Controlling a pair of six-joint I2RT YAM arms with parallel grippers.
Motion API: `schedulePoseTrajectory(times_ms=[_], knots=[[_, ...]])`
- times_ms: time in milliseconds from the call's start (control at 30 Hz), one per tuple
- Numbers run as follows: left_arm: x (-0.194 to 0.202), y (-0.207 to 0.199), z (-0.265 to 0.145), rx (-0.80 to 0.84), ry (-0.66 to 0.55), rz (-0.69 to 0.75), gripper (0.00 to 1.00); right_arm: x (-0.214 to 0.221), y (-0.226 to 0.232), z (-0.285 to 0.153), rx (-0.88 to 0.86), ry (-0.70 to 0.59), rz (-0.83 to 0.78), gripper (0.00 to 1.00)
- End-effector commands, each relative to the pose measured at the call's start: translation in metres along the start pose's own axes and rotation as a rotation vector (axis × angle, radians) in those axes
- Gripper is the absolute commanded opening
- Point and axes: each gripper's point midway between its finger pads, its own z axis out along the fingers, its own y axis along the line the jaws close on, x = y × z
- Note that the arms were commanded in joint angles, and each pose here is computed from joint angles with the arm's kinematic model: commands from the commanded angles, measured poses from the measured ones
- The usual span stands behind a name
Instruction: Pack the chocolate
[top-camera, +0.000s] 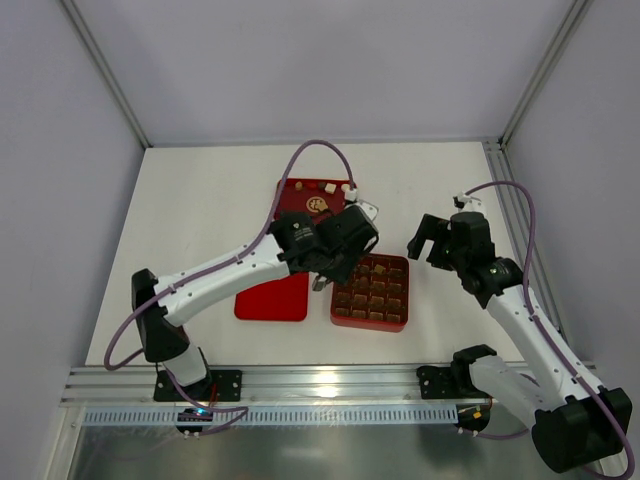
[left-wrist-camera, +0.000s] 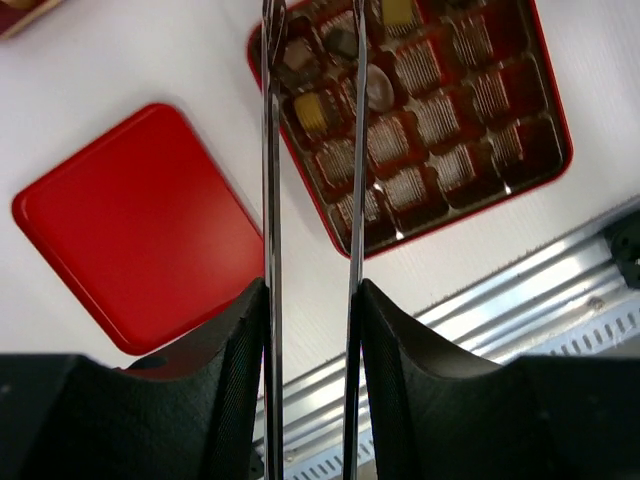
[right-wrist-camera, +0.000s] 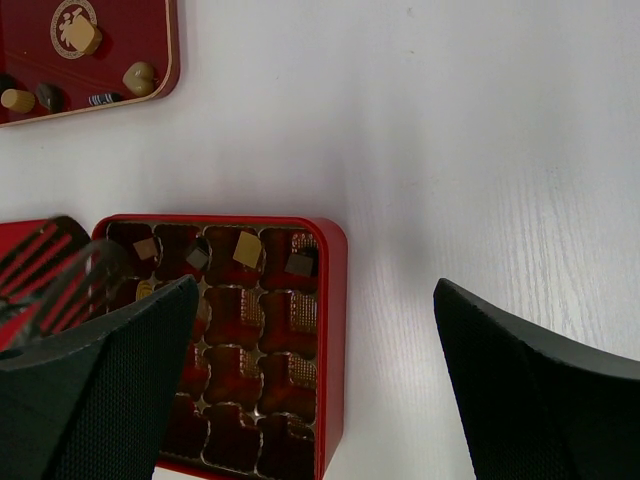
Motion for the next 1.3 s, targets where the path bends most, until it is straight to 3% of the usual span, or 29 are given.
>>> schedulePoseTrajectory(times_ms=[0, 167, 400, 733, 1267], knots=[[-0.042, 0.041, -0.011, -0.065, -0.102, -0.071, 0.4, -0.018, 0.009, -0.004, -0.027, -0.043, -0.004, 1.0], [-0.073, 0.099, 0.009, -0.129, -0.117, -0.165, 0.42, -0.017, 0.011, -0.002, -0.04, -0.031, -0.019, 1.0], [-0.099, 0.147, 0.06, -0.181, -0.053, -0.193, 0.42, -0.016, 0.017, 0.001, -0.067, -0.02, -0.027, 1.0], [-0.109, 0.161, 0.109, -0.178, 0.029, -0.178, 0.43, -0.016, 0.015, 0.001, -0.063, -0.022, -0.031, 1.0], [-0.091, 0.163, 0.122, -0.163, 0.107, -0.135, 0.44, -0.011, 0.014, 0.002, -0.064, -0.014, -0.023, 1.0]])
